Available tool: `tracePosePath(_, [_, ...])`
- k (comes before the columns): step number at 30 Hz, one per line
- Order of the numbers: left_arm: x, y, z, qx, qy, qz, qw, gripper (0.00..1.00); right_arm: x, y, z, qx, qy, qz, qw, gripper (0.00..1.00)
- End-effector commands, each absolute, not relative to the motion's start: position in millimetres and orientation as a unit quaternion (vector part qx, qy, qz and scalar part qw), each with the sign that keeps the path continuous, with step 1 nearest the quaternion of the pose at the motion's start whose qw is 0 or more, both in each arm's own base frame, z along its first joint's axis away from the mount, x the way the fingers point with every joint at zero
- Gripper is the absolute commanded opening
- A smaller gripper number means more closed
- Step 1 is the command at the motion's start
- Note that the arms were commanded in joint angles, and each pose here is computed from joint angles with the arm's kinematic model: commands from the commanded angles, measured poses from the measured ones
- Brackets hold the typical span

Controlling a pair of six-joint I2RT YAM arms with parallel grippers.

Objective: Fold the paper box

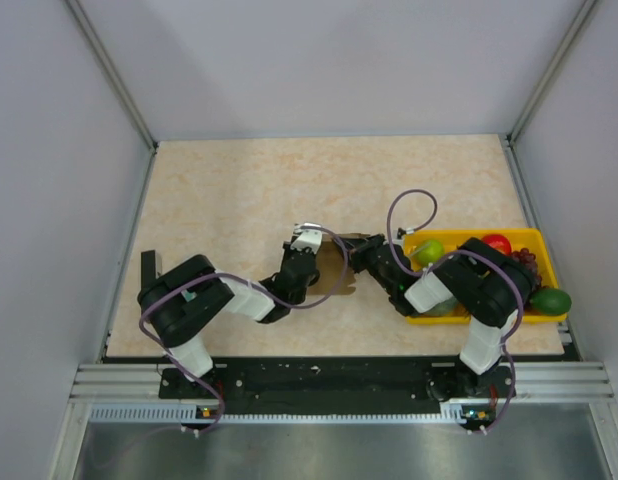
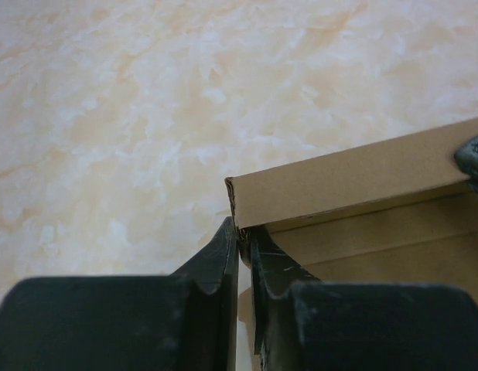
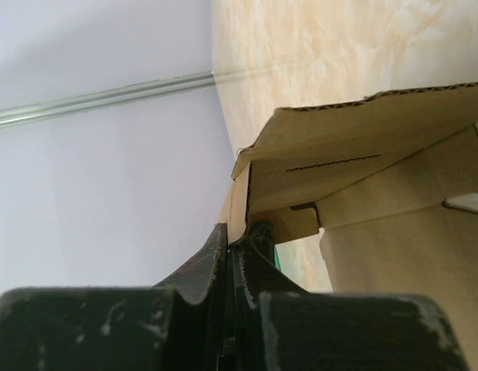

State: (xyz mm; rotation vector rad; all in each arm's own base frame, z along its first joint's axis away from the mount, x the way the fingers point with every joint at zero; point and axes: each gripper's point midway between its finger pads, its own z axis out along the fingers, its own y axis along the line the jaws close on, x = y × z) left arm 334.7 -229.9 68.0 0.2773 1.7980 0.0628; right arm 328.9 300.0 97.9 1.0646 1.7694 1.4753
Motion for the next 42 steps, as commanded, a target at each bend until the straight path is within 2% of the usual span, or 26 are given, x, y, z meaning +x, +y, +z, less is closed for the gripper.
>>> tracePosePath(1, [348, -231, 97, 0.095, 0.748, 0.039, 0.655, 0.02, 319, 306, 87, 0.408, 0.682, 0.540, 0.277, 0.00])
tracePosePath(5, [345, -229, 102, 0.103, 0.731, 0.034, 0.674, 0.00, 317, 307, 88, 0.407, 0.686, 0.535, 0.277, 0.00])
tracePosePath(8, [343, -232, 107, 0.109, 0.720, 0.014, 0.685, 0.00, 315, 306, 92, 0.403, 0.691, 0.532, 0.277, 0.10])
tracePosePath(9, [341, -237, 108, 0.116, 0.717, -0.001, 0.687, 0.00, 313, 306, 96, 0.400, 0.693, 0.532, 0.277, 0.21])
tracePosePath(11, [338, -237, 105, 0.120, 0.720, -0.008, 0.684, 0.00, 307, 306, 100, 0.389, 0.702, 0.532, 0.271, 0.32])
tracePosePath(12, [337, -238, 104, 0.117, 0.722, -0.017, 0.682, 0.00, 304, 306, 119, 0.372, 0.697, 0.546, 0.279, 0.42])
tracePosePath(14, [332, -240, 102, 0.128, 0.725, -0.028, 0.676, 0.00, 291, 302, 114, 0.334, 0.736, 0.519, 0.277, 0.50])
tracePosePath(15, [331, -241, 101, 0.126, 0.729, -0.034, 0.672, 0.00, 286, 298, 118, 0.316, 0.748, 0.510, 0.283, 0.57])
tracePosePath(17, [328, -240, 99, 0.131, 0.734, -0.037, 0.665, 0.00, 267, 282, 125, 0.255, 0.796, 0.457, 0.304, 0.64])
tracePosePath(18, [327, -240, 100, 0.131, 0.734, -0.043, 0.665, 0.00, 261, 276, 129, 0.233, 0.810, 0.439, 0.311, 0.72])
tracePosePath(19, [325, -239, 102, 0.131, 0.733, -0.047, 0.666, 0.00, 257, 271, 160, 0.206, 0.804, 0.445, 0.337, 0.76])
tracePosePath(20, [325, -239, 103, 0.132, 0.732, -0.050, 0.666, 0.00, 243, 254, 141, 0.170, 0.843, 0.389, 0.331, 0.78])
tracePosePath(23, [318, -243, 111, 0.139, 0.724, -0.078, 0.671, 0.00, 227, 223, 160, 0.091, 0.863, 0.348, 0.355, 0.77])
tracePosePath(25, [312, -242, 118, 0.145, 0.717, -0.095, 0.676, 0.00, 220, 220, 186, 0.033, 0.861, 0.359, 0.359, 0.77])
tracePosePath(27, [305, -247, 120, 0.163, 0.711, -0.118, 0.674, 0.00, 220, 201, 187, -0.019, 0.881, 0.312, 0.356, 0.77])
tracePosePath(28, [302, -244, 122, 0.163, 0.708, -0.127, 0.675, 0.00, 224, 207, 214, -0.052, 0.869, 0.325, 0.369, 0.78])
tracePosePath(30, [298, -245, 125, 0.170, 0.698, -0.150, 0.679, 0.00, 230, 221, 221, -0.132, 0.867, 0.325, 0.355, 0.78])
tracePosePath(34, [295, -259, 122, 0.217, 0.679, -0.165, 0.681, 0.00, 245, 253, 207, -0.238, 0.851, 0.359, 0.300, 0.79])
tracePosePath(36, [291, -265, 118, 0.247, 0.671, -0.171, 0.678, 0.00, 253, 268, 185, -0.262, 0.850, 0.375, 0.260, 0.81])
tracePosePath(39, [287, -273, 113, 0.277, 0.661, -0.183, 0.673, 0.00, 258, 282, 168, -0.292, 0.839, 0.396, 0.233, 0.78])
tracePosePath(42, [288, -277, 107, 0.294, 0.661, -0.180, 0.666, 0.00, 264, 289, 153, -0.301, 0.832, 0.403, 0.236, 0.77])
